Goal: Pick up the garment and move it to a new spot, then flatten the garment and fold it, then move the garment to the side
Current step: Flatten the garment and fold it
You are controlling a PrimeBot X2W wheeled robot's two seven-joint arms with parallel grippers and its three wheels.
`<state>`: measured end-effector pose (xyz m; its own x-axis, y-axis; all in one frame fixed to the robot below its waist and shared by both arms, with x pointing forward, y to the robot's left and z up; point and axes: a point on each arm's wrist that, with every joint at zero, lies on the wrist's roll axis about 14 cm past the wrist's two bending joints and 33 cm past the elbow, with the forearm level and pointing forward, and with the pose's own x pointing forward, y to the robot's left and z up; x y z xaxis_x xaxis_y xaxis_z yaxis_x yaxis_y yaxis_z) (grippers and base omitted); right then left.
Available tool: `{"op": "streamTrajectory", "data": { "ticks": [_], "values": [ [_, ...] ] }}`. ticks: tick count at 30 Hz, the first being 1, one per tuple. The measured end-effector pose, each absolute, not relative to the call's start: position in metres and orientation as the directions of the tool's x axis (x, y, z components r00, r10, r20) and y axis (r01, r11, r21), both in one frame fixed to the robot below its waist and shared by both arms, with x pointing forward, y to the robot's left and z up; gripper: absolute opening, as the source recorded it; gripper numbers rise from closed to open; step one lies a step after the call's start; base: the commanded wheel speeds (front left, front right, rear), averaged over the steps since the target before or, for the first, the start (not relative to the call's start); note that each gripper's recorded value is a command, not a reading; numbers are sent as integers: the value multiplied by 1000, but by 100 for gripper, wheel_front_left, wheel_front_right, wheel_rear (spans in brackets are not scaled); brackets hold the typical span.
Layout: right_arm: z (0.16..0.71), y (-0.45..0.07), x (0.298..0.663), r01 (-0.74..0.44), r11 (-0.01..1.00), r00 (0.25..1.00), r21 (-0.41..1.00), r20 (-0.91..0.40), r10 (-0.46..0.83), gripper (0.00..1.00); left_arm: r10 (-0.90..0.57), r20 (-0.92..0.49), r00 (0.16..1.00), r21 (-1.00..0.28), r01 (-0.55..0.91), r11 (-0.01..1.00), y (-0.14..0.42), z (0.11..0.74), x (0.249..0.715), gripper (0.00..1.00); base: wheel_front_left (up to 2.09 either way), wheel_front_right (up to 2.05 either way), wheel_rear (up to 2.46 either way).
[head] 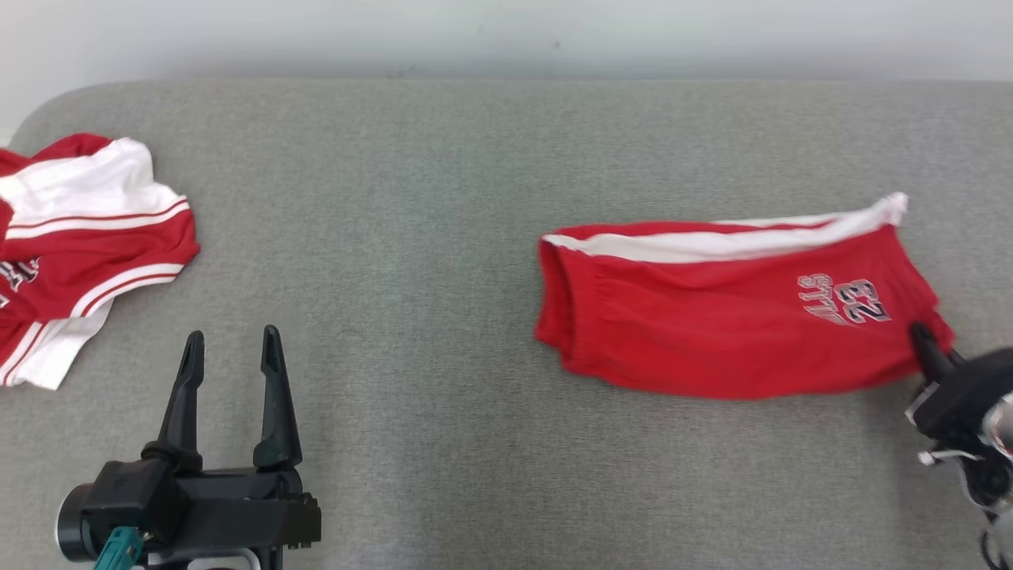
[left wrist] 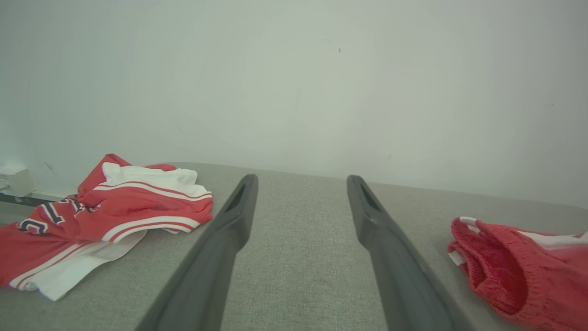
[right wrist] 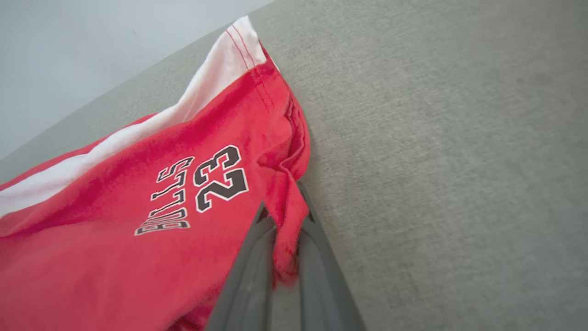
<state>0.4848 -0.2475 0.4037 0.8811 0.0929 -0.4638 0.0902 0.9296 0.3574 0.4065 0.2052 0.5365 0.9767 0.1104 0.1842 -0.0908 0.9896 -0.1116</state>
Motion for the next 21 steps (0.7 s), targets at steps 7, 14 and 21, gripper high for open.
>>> {"op": "streamTrajectory", "data": {
  "ticks": [7,14,21],
  "values": [
    [412,-297,463,194,917,897,349,-441,-21,0,86,201,976,-116,-64,991,196,542,410,100,0,0,0],
    [434,-283,468,142,908,940,394,-342,1,0,73,207,976,-116,-50,992,192,543,411,100,0,0,0],
    [471,-230,482,-56,912,970,407,-193,146,0,68,206,976,-114,-45,992,190,543,409,100,0,0,0]
  ]
}}
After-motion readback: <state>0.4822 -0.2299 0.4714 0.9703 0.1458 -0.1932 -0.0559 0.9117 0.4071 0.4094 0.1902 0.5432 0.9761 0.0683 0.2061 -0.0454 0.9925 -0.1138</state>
